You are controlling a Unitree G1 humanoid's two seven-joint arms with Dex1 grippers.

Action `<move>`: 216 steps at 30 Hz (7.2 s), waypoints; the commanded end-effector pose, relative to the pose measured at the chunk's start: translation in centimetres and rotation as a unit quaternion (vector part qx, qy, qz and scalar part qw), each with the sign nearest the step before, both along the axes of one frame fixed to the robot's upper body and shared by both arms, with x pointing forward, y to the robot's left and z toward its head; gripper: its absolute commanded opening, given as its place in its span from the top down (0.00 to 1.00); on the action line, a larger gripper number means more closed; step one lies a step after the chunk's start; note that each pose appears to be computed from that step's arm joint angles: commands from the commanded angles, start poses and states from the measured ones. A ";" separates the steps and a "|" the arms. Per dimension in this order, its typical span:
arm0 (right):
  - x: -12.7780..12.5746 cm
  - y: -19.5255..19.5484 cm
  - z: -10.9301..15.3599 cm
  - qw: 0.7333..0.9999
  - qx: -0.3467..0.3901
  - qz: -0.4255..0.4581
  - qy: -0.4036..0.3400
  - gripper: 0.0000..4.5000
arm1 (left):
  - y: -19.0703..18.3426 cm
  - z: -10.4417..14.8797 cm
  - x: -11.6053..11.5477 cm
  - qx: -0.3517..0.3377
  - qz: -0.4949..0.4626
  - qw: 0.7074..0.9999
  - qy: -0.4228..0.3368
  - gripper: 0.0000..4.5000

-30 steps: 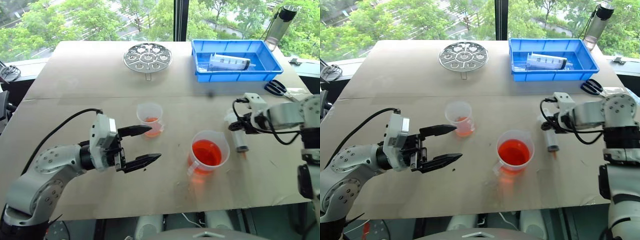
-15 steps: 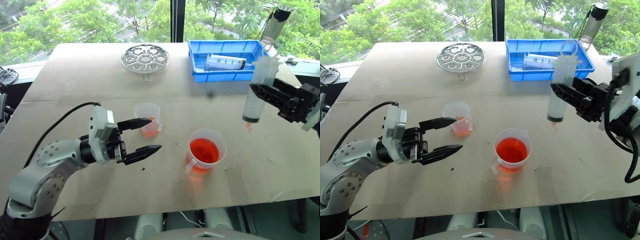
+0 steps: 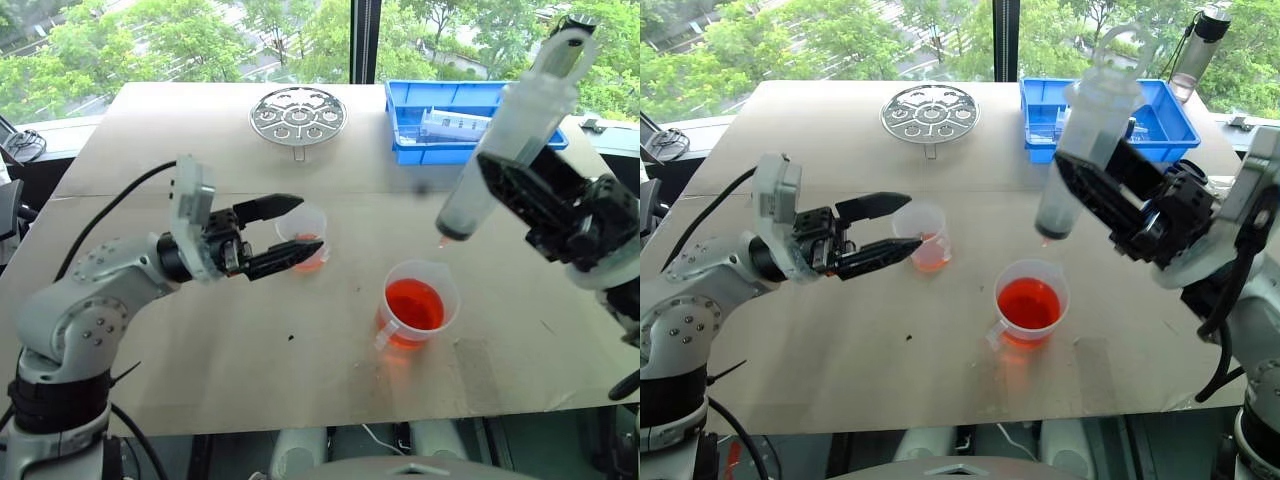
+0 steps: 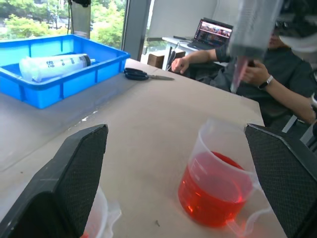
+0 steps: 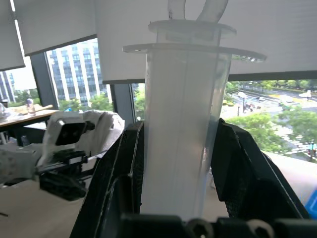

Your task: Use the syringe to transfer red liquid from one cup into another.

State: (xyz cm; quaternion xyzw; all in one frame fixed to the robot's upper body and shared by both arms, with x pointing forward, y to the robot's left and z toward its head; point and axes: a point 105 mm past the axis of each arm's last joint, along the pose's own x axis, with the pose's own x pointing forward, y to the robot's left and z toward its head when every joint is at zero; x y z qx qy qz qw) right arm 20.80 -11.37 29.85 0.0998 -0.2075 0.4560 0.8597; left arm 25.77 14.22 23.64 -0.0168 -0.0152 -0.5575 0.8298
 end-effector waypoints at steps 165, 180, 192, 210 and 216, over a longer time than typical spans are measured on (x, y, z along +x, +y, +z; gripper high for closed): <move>-0.1 3.3 -14.1 0.992 -0.125 0.014 0.014 0.67 | -11.3 7.0 2.5 0.012 -0.314 0.939 -0.141 1.00; 0.4 2.8 -11.8 0.995 -0.094 -0.009 -0.017 0.67 | -10.9 6.4 2.5 0.011 -0.312 0.943 -0.118 0.82; 0.5 3.0 -9.3 0.995 -0.082 -0.023 -0.046 0.67 | -7.3 6.9 3.8 -0.017 -0.220 0.974 -0.048 0.00; 0.8 3.1 -9.0 0.994 -0.103 -0.031 -0.035 0.67 | -5.6 3.3 2.2 -0.006 -0.204 0.979 0.025 0.00; 1.0 3.2 -8.8 0.994 -0.096 -0.034 -0.034 0.68 | -6.3 2.2 0.8 0.009 -0.239 0.971 0.032 0.00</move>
